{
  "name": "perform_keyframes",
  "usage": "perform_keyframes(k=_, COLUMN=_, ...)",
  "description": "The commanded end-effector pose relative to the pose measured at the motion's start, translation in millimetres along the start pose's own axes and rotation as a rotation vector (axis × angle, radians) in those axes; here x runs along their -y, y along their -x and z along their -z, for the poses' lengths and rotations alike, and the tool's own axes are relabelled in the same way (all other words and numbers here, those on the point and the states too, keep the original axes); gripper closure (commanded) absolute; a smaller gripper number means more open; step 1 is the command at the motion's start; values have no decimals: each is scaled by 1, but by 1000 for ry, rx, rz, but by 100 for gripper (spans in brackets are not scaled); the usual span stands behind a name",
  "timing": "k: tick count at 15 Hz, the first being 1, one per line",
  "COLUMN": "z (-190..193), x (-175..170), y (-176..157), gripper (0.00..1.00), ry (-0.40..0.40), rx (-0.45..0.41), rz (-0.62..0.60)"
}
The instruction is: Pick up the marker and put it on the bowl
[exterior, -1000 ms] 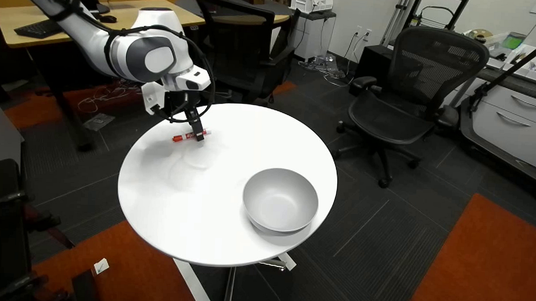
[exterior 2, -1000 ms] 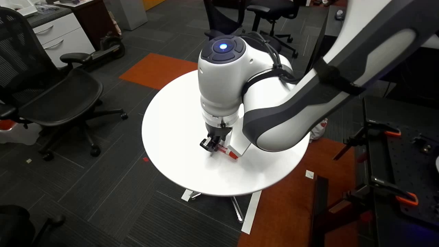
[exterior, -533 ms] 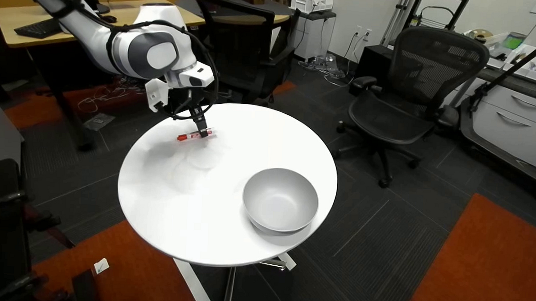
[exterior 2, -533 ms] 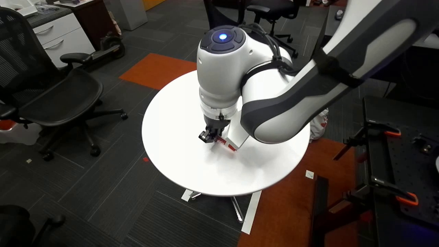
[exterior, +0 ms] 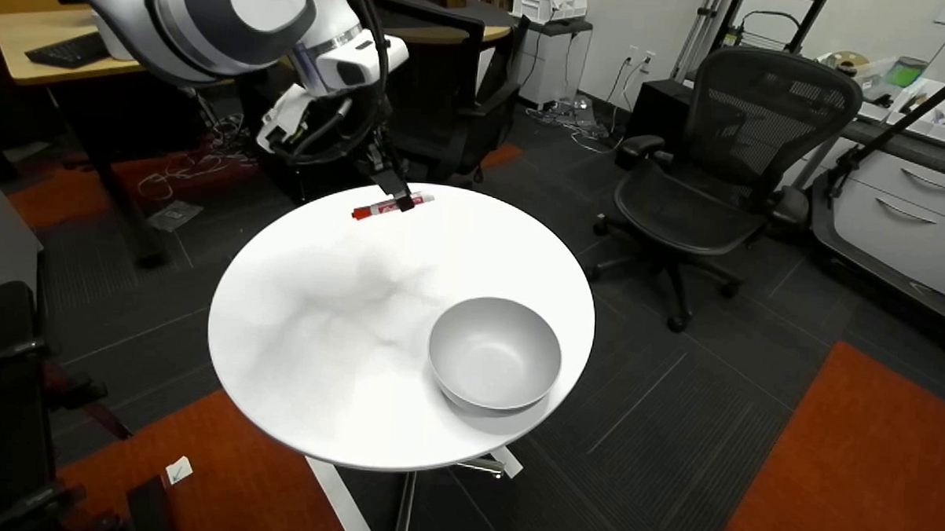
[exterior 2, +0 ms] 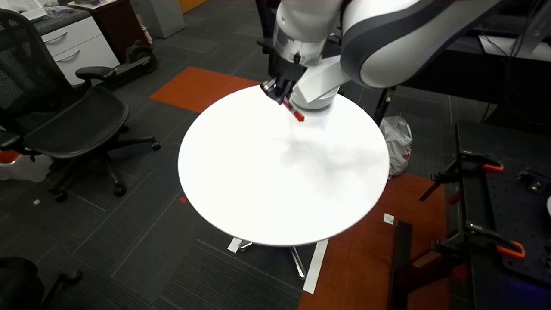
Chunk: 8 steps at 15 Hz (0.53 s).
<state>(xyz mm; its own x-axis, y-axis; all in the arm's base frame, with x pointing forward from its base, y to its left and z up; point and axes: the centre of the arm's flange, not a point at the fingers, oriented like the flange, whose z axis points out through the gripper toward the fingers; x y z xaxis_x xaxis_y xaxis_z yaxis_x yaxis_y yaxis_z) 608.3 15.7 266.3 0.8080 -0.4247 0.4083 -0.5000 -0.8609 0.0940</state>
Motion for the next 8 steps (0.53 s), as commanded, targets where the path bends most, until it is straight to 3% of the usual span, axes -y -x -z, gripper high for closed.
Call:
perform_keyframes(k=1, z=38, x=-56, y=-11, gripper=95, ry=34, rx=-68, rz=-128)
perform_keyframes(k=8, z=43, x=-132, y=-69, gripper=95, ry=68, rx=-108, rz=-257)
